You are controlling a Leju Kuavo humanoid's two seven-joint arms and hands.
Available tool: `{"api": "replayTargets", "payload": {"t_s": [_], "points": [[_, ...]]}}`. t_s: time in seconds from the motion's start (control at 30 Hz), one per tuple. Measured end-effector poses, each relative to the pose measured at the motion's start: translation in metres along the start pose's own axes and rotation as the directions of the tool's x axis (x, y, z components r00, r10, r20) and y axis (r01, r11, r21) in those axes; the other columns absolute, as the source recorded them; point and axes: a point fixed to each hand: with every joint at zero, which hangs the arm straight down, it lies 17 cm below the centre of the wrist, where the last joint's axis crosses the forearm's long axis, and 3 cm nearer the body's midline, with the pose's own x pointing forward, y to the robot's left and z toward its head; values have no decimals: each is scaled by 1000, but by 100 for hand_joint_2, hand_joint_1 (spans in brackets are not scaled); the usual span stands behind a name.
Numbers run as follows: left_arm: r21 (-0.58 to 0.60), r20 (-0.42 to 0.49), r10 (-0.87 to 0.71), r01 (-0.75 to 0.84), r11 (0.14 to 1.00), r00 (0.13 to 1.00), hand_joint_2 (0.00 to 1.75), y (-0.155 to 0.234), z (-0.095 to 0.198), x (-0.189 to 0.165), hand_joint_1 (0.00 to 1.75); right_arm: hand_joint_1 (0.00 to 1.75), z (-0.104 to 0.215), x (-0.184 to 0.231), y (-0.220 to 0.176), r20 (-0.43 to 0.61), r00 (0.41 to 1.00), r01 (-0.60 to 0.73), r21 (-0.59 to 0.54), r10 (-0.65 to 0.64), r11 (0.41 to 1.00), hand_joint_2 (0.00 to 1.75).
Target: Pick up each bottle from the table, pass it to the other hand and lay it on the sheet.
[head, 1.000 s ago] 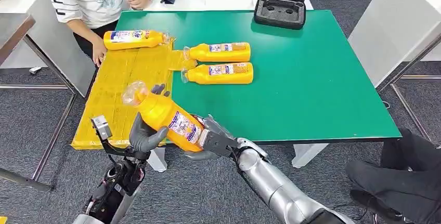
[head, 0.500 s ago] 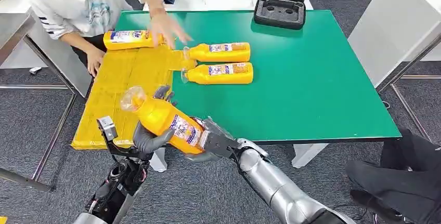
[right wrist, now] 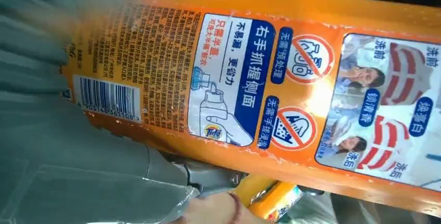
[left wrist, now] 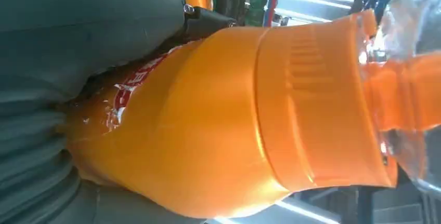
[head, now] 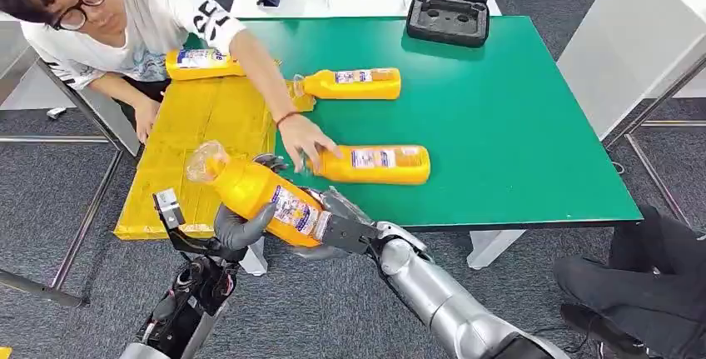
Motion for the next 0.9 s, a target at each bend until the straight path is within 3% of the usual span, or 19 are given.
{"api": "replayTargets", "payload": {"t_s": [0.57, 0.6, 0.63, 0.73, 0.77, 0.9], "points": [[-9, 3, 16, -16, 1000, 1000, 175, -1, 1, 1, 175, 171, 0, -1, 2, -1, 1000, -4, 6, 4, 1000, 175], [-10, 4, 17, -16, 1000, 1000, 175, -1, 1, 1, 175, 140, 0, -1, 2, -2, 1000, -4, 6, 4, 1000, 175], [-10, 3, 17, -17, 1000, 1000, 175, -1, 1, 1, 175, 2, 0, -1, 2, -2, 1000, -5, 5, 5, 1000, 175], [-9, 1, 11, -11, 1000, 1000, 175, -1, 1, 1, 175, 0, 0, -1, 0, -2, 1000, -10, -4, 10, 1000, 175], [-6, -1, 6, -6, 1000, 1000, 175, 0, 0, 0, 175, 0, 0, -2, -1, -2, 1000, -11, -12, 11, 1000, 0], [9, -11, -19, 19, 1000, 1000, 175, 3, 0, -2, 175, 0, -1, 1, -9, 8, 1000, 4, -49, -3, 999, 0]]}}
